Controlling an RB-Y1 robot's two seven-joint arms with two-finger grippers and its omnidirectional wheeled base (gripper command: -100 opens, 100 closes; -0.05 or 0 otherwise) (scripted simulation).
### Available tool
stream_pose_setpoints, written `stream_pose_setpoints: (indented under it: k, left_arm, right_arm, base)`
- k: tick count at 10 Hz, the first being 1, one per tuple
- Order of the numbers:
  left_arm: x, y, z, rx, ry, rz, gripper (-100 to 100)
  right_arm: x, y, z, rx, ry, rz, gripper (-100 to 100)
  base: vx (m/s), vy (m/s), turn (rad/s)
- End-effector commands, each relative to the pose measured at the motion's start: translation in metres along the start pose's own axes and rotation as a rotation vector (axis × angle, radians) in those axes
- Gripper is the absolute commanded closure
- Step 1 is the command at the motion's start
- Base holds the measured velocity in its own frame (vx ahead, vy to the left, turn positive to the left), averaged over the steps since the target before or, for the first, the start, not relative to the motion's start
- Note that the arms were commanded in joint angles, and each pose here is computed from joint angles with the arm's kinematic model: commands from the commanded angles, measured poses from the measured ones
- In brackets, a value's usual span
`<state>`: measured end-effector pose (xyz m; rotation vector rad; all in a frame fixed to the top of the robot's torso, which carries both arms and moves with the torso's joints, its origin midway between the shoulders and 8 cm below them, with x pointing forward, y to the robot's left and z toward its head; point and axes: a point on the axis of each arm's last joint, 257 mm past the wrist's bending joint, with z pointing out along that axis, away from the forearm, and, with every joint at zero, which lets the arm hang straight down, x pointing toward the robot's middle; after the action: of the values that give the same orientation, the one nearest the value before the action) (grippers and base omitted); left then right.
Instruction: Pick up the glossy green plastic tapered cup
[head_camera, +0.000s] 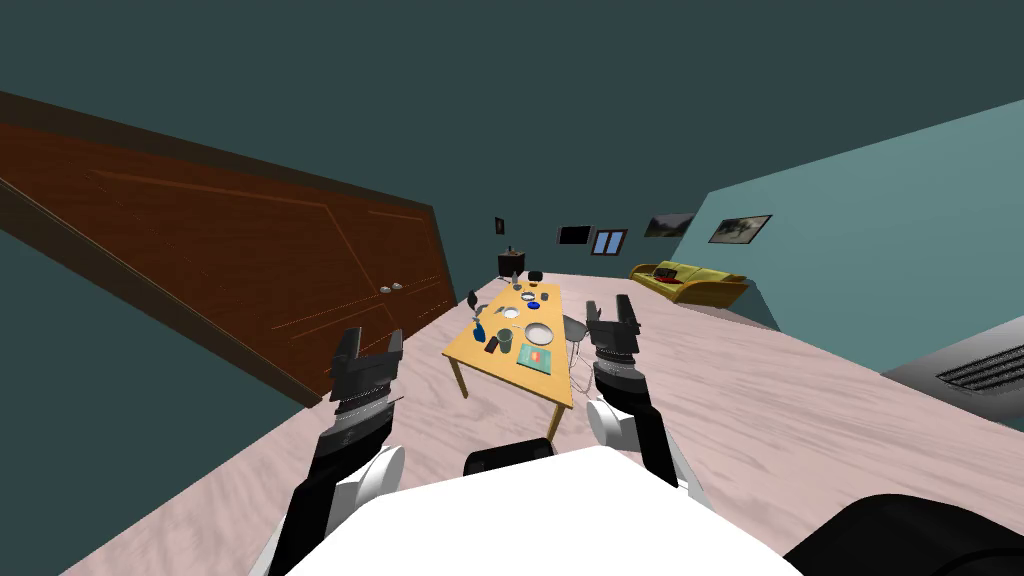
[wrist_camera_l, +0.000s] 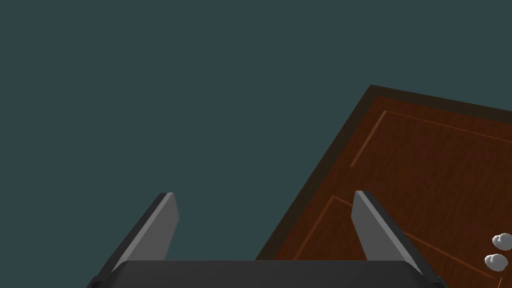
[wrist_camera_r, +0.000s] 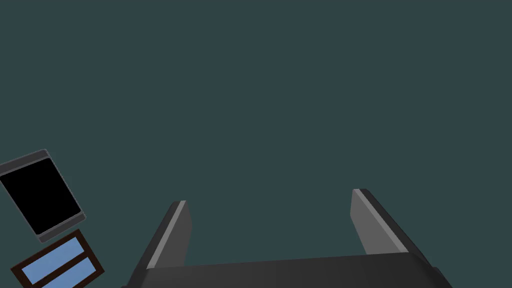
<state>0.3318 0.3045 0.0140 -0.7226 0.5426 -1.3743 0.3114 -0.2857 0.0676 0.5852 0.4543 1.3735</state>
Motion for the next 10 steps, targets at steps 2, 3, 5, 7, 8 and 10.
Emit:
stream_pose_setpoints:
  k: [2,3,5,7,8,10]
  left_arm:
    - [0.006,0.017,0.005,-0.045,0.058,0.025,-100]
    - [0.008,0.025,0.007,-0.065,0.075,0.035,-100]
    - [0.010,0.044,0.013,-0.112,0.104,0.057,-100]
    - [0.010,0.055,0.016,-0.140,0.116,0.069,-100]
    - [0.010,0.067,0.019,-0.169,0.126,0.082,-100]
    - [0.010,0.079,0.023,-0.202,0.135,0.096,-100]
  right_arm:
    - [0.000,0.000,0.000,0.000,0.000,0.000,0]
    - [0.000,0.000,0.000,0.000,0.000,0.000,0]
    - [0.000,0.000,0.000,0.000,0.000,0.000,0]
    - [0.000,0.000,0.000,0.000,0.000,0.000,0]
    - [0.000,0.000,0.000,0.000,0.000,0.000,0]
    - [0.000,0.000,0.000,0.000,0.000,0.000,0]
  base:
    - [-0.022,-0.005,-0.043]
    - [-0.036,-0.010,-0.046]
    - [-0.043,-0.005,-0.060]
    - [-0.039,-0.007,-0.043]
    - [-0.033,-0.005,-0.050]
    - [-0.038,-0.005,-0.058]
